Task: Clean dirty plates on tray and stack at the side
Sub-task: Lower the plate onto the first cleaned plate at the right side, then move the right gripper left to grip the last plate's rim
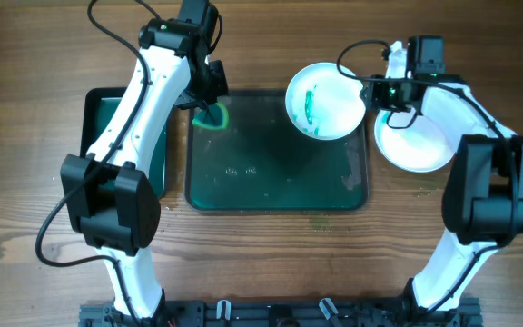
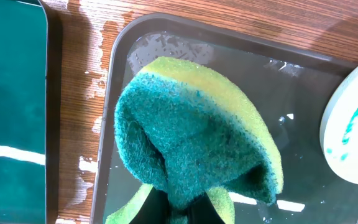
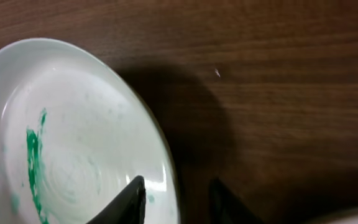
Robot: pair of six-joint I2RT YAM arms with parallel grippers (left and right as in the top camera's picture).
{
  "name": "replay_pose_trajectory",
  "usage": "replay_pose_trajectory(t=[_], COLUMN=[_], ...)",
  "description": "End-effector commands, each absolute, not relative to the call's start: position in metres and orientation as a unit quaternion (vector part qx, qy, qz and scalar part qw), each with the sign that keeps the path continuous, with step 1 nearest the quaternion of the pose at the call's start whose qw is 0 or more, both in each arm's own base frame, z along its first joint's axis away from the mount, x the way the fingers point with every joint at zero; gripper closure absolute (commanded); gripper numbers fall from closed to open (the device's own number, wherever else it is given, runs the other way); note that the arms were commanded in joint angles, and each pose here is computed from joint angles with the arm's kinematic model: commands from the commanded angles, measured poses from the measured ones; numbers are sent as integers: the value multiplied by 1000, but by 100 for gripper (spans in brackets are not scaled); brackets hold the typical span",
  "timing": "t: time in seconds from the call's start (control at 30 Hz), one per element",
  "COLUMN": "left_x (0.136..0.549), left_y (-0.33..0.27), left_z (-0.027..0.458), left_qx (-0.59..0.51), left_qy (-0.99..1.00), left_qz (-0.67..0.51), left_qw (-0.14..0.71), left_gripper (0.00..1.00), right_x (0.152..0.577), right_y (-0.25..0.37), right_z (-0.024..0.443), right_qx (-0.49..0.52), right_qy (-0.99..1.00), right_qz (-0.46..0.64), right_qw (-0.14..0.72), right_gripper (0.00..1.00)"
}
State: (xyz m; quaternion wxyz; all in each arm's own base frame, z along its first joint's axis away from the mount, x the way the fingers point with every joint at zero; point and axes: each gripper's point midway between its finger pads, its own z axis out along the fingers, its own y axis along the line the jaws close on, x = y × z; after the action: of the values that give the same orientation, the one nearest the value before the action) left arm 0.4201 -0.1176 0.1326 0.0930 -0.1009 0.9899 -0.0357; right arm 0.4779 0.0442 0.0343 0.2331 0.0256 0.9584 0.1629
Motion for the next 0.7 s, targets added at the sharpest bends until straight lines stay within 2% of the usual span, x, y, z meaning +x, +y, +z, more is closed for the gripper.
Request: replay_pose_trajectory(t=[0.0, 0.4, 0.67], left_x=[423, 423, 423], left_y=[-119, -119, -119], left_z=[144, 144, 144], left_qx=[-96, -96, -96], left_qy=[989, 989, 989], left_qz=[-45, -45, -45], left_qw=[107, 107, 107], left_gripper=[96, 96, 96], right_x=[481, 471, 435], right_y=[63, 61, 93], right_z=[28, 14, 22], right_qx=[-1, 10, 2], right_qy=[956, 966, 971], right_qz=[175, 159, 193], right_qw=[233, 205, 140], right_gripper=[68, 95, 96])
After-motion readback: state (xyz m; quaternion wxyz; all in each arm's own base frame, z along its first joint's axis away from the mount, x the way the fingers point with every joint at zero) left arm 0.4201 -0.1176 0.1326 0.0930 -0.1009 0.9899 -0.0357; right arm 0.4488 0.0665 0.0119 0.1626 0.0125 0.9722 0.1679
